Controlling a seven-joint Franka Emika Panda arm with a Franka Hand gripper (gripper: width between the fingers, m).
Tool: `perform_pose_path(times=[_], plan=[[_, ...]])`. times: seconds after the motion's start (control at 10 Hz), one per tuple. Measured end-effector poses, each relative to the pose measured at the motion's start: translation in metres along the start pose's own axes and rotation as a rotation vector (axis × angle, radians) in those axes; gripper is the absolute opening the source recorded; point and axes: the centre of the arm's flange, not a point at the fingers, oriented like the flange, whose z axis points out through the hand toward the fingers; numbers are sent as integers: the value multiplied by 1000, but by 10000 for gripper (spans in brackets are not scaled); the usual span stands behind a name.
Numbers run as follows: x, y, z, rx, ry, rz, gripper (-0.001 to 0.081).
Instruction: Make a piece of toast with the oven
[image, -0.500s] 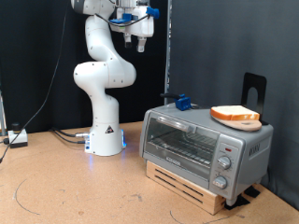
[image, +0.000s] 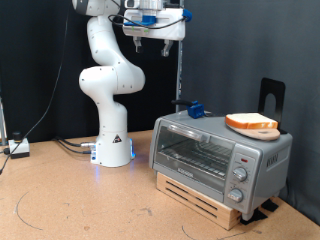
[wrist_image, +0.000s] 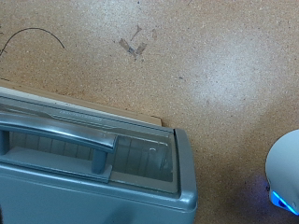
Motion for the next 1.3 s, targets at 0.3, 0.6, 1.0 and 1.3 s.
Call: perform_pose_path(times=[0.3, 0.6, 1.0, 1.3], plan=[[-10, 1, -6, 32, -53, -132, 809], [-26, 2, -8, 54, -131, -477, 809], [-39, 5, -13, 17, -301, -594, 809], [-66, -10, -23, -148, -466, -839, 809]])
